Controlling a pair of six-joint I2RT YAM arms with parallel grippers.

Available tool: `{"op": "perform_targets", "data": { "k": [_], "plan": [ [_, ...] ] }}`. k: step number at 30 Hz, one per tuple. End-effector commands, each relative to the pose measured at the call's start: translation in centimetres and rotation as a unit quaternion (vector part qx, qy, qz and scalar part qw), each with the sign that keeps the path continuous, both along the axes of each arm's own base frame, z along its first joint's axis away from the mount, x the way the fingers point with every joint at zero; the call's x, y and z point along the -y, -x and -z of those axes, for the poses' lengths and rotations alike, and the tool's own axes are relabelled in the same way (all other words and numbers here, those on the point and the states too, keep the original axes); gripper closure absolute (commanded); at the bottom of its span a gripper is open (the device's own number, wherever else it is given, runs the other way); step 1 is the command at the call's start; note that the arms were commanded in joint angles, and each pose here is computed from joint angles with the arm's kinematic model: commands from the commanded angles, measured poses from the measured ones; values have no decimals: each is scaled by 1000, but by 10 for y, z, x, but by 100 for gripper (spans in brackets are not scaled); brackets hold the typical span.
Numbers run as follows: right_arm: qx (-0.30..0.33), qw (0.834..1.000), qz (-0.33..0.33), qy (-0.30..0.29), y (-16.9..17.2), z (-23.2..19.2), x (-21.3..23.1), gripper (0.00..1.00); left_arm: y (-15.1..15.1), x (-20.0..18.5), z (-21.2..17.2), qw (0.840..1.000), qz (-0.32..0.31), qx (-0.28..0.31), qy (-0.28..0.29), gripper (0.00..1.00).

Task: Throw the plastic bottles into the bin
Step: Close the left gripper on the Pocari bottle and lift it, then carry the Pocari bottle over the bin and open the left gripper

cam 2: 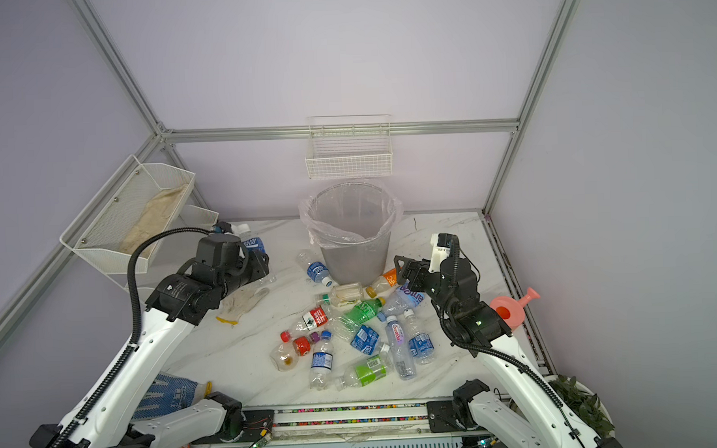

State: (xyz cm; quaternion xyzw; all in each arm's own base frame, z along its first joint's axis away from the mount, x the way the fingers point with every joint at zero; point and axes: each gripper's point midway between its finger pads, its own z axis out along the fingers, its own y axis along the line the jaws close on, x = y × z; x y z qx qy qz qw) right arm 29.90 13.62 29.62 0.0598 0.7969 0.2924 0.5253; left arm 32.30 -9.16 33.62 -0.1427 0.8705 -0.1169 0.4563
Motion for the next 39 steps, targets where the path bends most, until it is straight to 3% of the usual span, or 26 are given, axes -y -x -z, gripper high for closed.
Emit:
{"op": "perform_targets", "data": {
  "k": [1,8,16,28,31,32,33,35,39],
  "plan": [
    [-6,1000,8,-11,-1,2,0,8,-10,18,-91,991,49,122,-12,77],
    [-11,1000,7,-11,-2,5,-1,8,-23,58,-181,952,130,276,-3,77],
    [-16,1000,6,-9,-5,7,-2,8,-43,99,-208,932,184,311,-5,77],
    [-13,1000,-1,-6,-8,2,-6,7,-100,162,-177,930,231,284,-17,76],
    [-12,1000,-2,-8,-9,-1,-7,7,-120,179,-150,938,239,246,-38,73],
    [-9,1000,-4,-9,-9,-3,-8,7,-125,187,-139,940,252,225,-47,67],
    [-8,1000,-2,-9,-9,-5,-7,6,-128,194,-127,942,266,199,-53,49],
    [-4,1000,1,-10,-9,-10,-6,5,-128,196,-122,946,268,173,-63,3],
    [2,1000,7,-6,-7,-15,-2,2,-108,184,-152,939,252,219,-86,0]
  ]
}}
